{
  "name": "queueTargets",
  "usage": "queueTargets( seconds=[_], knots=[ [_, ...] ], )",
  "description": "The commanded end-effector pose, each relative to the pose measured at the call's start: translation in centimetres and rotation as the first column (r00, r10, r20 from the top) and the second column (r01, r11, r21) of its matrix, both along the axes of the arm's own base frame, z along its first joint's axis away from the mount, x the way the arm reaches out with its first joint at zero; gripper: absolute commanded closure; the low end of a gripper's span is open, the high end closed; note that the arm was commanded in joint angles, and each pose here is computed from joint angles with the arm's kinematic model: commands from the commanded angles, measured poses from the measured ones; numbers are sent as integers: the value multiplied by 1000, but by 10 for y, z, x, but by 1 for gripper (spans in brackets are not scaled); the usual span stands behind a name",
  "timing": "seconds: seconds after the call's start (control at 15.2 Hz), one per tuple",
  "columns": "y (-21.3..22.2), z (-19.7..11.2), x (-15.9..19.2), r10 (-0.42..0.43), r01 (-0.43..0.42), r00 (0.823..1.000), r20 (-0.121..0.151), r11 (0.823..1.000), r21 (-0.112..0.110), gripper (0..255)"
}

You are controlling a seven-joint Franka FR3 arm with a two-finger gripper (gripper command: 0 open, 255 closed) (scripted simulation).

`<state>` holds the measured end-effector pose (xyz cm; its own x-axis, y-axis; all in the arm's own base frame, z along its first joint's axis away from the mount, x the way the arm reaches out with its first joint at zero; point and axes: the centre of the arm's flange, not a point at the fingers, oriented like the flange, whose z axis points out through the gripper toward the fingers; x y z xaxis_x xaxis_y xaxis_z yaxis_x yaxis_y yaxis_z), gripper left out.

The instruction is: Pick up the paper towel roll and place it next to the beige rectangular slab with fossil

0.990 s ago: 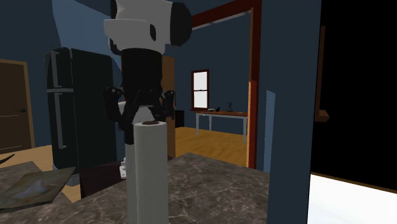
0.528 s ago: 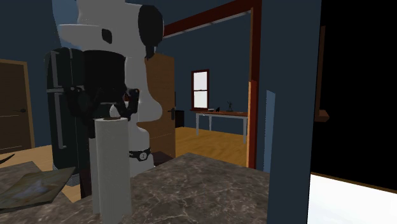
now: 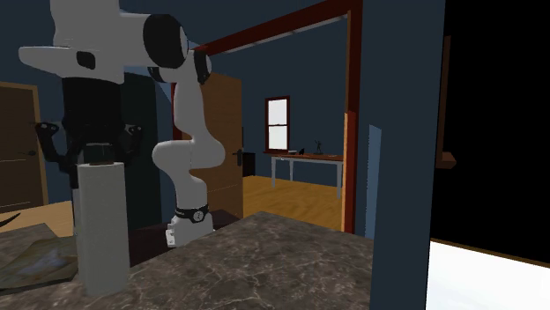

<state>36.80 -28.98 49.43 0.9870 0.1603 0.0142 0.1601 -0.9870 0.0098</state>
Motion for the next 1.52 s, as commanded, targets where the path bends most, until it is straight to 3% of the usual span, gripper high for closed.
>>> queueTargets(
  seconds=[0.0,1.32,1.39,1.45],
  knots=[
    [-13,0,-23,2,-2,1000,0,1000,0,255],
    [-156,0,-245,2,-2,1000,0,1000,0,255],
    [-134,21,-193,-49,26,967,251,995,93,0],
    [-134,21,-193,-49,26,967,251,995,93,0]
  ],
)
